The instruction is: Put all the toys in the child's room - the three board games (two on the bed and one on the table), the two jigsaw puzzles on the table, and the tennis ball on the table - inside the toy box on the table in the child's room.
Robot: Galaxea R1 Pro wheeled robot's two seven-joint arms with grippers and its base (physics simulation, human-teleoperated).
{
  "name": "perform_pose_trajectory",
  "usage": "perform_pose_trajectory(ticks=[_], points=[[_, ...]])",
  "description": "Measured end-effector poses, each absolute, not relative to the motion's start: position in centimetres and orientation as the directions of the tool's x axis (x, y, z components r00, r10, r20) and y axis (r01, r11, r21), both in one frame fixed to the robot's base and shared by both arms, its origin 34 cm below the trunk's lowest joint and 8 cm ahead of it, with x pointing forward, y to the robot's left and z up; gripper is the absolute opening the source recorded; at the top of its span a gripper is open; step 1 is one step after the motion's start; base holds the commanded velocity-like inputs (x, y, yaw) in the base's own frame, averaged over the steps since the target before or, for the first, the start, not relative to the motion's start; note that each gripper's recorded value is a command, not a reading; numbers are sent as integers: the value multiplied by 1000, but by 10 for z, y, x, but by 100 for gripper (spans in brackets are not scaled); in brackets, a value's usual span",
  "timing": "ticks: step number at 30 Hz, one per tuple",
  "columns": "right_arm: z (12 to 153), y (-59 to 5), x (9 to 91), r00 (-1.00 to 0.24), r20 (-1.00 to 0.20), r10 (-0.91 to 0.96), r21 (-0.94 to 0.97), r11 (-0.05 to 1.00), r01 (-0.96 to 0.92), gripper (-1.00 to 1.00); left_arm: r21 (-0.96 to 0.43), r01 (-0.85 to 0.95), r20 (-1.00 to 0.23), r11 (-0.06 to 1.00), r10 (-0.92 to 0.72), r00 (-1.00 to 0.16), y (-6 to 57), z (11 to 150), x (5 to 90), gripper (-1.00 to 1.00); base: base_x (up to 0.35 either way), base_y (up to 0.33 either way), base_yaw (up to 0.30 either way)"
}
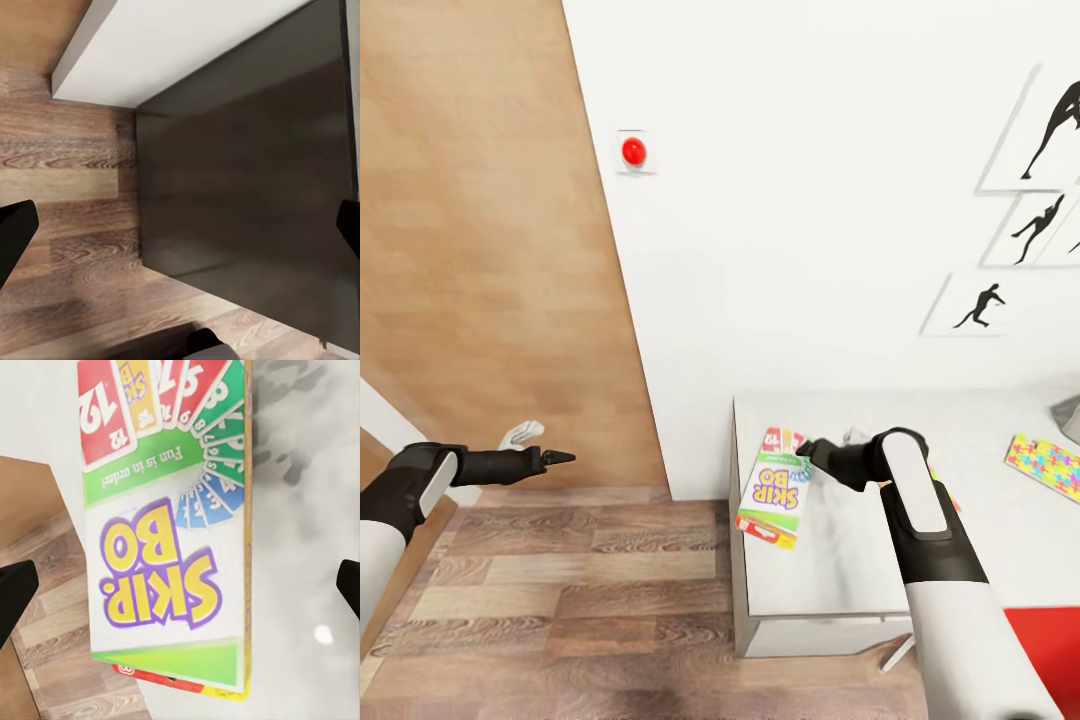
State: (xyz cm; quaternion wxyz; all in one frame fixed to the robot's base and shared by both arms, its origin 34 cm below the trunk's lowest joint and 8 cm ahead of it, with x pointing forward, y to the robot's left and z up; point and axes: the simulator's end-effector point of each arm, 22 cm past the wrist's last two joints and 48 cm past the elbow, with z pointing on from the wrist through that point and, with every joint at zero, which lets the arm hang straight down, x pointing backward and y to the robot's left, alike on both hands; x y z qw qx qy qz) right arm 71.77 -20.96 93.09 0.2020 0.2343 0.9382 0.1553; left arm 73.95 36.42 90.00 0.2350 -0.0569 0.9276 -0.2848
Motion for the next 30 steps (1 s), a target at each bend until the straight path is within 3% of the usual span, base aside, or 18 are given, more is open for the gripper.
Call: perform_pose_trajectory(ticks=[30], points=[[901,-209,713,-824,-265,502,369,842,394,100,-553,3,-361,833,-236,-902,364,869,734,100,0,0,0]])
